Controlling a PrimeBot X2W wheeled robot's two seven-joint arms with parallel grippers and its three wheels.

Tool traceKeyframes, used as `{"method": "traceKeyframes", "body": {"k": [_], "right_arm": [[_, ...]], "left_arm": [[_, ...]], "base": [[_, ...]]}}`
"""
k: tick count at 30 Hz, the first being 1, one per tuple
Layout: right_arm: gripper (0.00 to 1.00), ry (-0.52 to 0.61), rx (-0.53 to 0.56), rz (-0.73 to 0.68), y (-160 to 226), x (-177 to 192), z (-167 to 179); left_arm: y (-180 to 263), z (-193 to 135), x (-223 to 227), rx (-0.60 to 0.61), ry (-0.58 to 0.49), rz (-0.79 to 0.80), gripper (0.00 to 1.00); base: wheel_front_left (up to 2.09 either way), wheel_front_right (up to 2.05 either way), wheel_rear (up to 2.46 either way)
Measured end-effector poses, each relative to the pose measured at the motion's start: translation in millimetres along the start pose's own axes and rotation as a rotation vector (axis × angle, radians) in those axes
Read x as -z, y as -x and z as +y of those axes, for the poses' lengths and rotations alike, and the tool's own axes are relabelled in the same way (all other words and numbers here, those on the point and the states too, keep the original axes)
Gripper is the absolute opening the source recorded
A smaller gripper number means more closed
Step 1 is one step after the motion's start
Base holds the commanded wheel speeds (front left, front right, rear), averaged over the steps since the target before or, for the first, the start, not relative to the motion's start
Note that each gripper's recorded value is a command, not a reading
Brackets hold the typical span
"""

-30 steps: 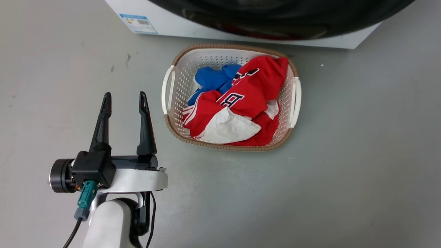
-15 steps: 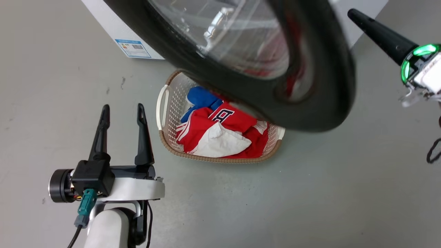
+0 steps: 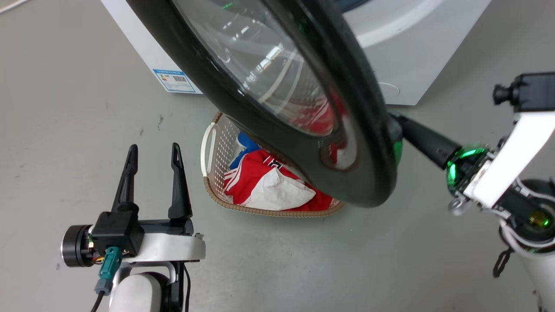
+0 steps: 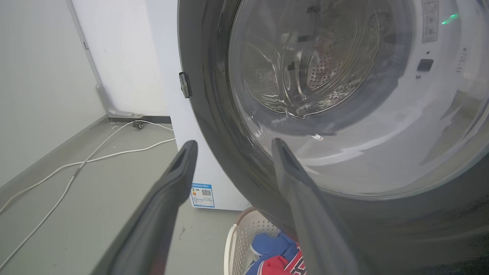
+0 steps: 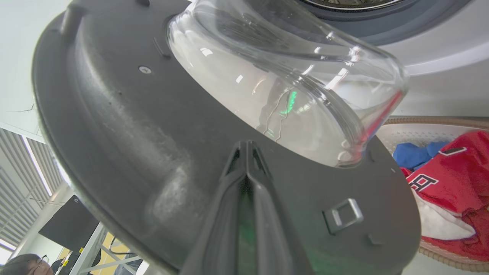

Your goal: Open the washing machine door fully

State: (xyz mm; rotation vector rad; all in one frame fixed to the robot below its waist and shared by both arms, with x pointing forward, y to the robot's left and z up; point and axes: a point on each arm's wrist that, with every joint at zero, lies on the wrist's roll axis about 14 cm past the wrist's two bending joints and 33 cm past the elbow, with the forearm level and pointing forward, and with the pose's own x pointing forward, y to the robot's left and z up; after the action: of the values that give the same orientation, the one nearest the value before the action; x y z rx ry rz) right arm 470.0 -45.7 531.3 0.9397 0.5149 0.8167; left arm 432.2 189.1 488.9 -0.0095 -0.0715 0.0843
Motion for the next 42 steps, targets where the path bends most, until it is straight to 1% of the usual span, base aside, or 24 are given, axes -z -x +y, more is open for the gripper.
{"method": "traceKeyframes", "body": {"k": [9,14,20,25,28,32,34,35,36,37,42], "right_arm": [[0.00,-0.076,-0.067,0.076,-2,53,27],[0.00,-0.112,-0.113,0.111,-5,76,47],[0.00,-0.148,-0.156,0.186,-10,109,67],[0.00,-0.171,-0.171,0.220,-14,127,76],[0.00,-0.183,-0.160,0.202,-14,129,75],[0.00,-0.215,-0.146,0.136,-4,123,76],[0.00,-0.203,-0.133,0.057,3,111,76],[0.07,-0.197,-0.122,-0.002,7,101,74],[0.45,-0.192,-0.114,-0.059,12,92,74],[1.00,-0.190,-0.109,-0.116,18,82,74],[1.00,-0.107,-0.081,-0.434,55,31,78]], "left_arm": [[10,2,-9,-0.003,-0.007,-0.014,1.00],[18,5,-14,-0.009,-0.014,-0.021,1.00],[25,8,-19,-0.016,-0.017,-0.028,1.00],[29,9,-21,-0.022,-0.017,-0.031,1.00],[33,11,-22,-0.027,-0.018,-0.029,1.00],[42,13,-25,-0.032,-0.016,-0.032,1.00],[48,14,-26,-0.035,-0.016,-0.032,1.00],[50,14,-27,-0.036,-0.016,-0.034,1.00],[53,14,-29,-0.035,-0.017,-0.038,1.00],[55,15,-30,-0.037,-0.018,-0.042,1.00],[67,14,-37,-0.030,-0.016,-0.058,1.00]], "base": [[0.00,0.00,0.00],[0.00,0.00,0.00],[0.00,0.00,0.00],[0.00,0.00,0.00],[0.00,0.00,0.00],[0.00,0.00,0.00],[0.00,0.00,0.00],[0.00,0.00,0.00],[0.00,0.00,0.00],[0.00,0.00,0.00],[0.00,0.00,0.00]]}}
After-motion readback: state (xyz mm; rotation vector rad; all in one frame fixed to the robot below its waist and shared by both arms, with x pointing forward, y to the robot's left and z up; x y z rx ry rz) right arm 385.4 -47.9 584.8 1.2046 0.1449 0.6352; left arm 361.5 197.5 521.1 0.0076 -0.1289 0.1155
